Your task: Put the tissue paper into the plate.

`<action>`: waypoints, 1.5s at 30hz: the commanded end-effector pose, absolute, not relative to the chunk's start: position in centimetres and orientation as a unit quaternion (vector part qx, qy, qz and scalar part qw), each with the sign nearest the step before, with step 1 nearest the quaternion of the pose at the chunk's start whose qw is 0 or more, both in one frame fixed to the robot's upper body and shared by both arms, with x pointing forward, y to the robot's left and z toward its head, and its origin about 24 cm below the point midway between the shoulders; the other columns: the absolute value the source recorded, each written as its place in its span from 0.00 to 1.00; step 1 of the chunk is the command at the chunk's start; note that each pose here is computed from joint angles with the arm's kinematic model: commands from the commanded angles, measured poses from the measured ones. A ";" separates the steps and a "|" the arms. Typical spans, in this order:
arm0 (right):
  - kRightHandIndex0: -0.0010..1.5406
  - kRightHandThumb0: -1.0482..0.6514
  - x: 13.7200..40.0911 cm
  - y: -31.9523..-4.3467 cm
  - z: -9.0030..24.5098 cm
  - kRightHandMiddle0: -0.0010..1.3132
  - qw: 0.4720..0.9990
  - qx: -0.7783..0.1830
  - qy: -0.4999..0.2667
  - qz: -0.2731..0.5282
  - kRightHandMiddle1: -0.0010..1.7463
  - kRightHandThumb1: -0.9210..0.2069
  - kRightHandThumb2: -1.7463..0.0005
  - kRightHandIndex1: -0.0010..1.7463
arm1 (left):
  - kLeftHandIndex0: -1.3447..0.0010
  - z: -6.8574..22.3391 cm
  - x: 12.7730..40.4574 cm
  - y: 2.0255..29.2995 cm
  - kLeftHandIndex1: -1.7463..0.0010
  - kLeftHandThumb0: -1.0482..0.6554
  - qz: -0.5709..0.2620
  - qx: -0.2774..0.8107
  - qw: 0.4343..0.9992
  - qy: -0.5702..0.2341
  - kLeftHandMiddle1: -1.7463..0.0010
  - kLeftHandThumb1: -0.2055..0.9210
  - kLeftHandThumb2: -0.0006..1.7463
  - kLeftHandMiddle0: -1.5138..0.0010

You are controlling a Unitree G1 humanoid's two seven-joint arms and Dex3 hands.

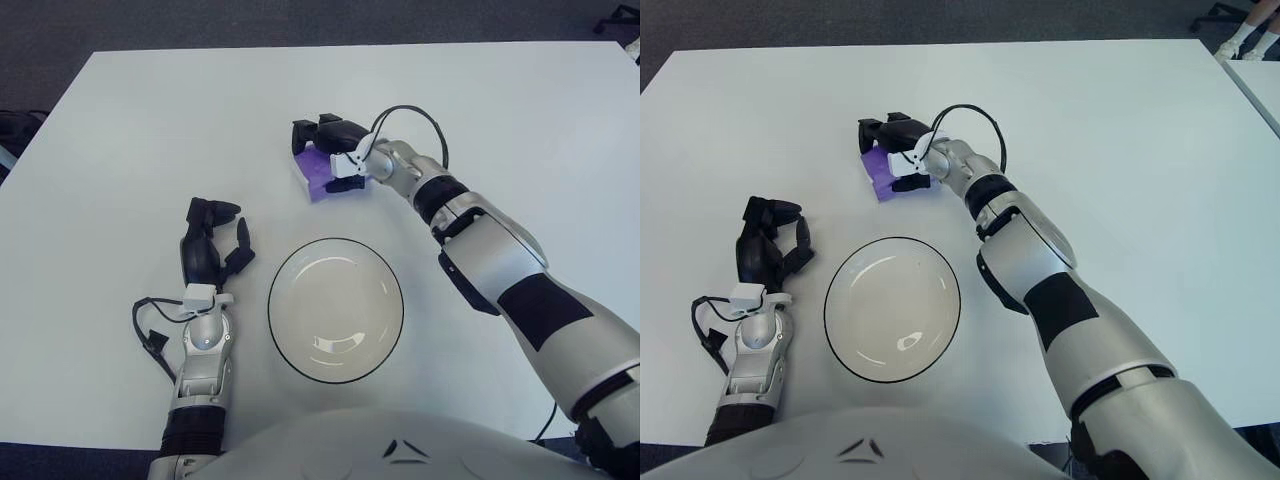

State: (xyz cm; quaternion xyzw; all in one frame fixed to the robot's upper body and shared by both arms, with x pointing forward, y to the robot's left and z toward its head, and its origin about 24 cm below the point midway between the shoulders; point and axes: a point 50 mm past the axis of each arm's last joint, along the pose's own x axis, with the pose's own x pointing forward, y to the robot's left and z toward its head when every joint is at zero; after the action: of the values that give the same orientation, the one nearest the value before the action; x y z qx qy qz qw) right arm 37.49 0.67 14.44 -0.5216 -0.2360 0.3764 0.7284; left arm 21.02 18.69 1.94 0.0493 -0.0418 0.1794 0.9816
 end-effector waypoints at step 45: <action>0.57 0.62 32.5 -4.1 21.1 0.52 0.695 -0.297 -0.509 0.412 1.00 0.87 0.00 1.00 | 0.71 -2.8 18.3 18.8 0.00 0.38 0.187 0.059 0.978 0.075 0.00 0.71 0.56 0.62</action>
State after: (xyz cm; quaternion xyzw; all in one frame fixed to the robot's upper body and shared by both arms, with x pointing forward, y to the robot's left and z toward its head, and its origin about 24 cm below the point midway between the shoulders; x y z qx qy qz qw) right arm 33.97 -3.45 21.90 -0.3252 -0.4996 0.3726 0.7112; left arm 20.98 18.88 2.01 0.0464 -0.0454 0.1857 0.9805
